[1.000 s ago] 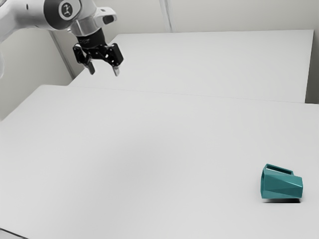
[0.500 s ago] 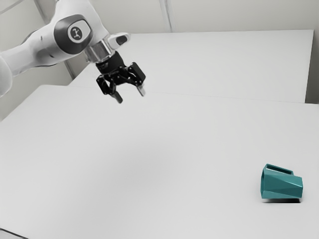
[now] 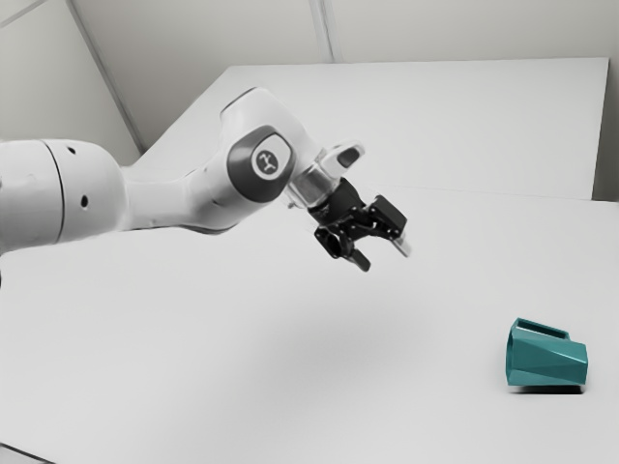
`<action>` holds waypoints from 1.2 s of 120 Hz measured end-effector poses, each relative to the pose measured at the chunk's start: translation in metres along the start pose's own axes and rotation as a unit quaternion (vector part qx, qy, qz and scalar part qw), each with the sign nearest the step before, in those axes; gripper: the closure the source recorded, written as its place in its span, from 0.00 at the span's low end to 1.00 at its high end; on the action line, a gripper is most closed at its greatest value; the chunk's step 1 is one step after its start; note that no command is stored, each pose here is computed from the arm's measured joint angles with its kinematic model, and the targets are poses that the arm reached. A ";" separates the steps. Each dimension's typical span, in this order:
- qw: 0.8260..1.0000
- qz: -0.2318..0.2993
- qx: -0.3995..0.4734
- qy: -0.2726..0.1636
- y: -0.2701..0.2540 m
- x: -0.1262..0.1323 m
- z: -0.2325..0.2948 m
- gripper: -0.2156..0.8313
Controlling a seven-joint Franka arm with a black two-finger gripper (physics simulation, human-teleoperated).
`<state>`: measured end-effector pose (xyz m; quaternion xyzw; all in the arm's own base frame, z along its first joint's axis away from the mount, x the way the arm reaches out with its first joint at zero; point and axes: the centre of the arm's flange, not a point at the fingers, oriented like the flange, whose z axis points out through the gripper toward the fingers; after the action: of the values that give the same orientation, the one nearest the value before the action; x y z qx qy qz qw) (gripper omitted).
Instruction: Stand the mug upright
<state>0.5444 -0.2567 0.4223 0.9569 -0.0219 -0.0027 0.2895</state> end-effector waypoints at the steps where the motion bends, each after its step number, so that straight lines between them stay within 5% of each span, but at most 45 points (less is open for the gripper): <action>1: 1.000 0.001 -0.001 0.001 0.000 0.000 0.002 0.21; 53: 0.998 0.009 -0.061 -0.001 0.022 -0.010 0.117 0.21; 96: 0.990 -0.038 -0.137 -0.013 0.022 -0.012 0.169 0.21; 144: 0.982 0.012 -0.186 -0.026 0.057 -0.009 0.205 0.21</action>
<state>0.5293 -0.4174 0.2834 0.8856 -0.0402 -0.0276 0.4619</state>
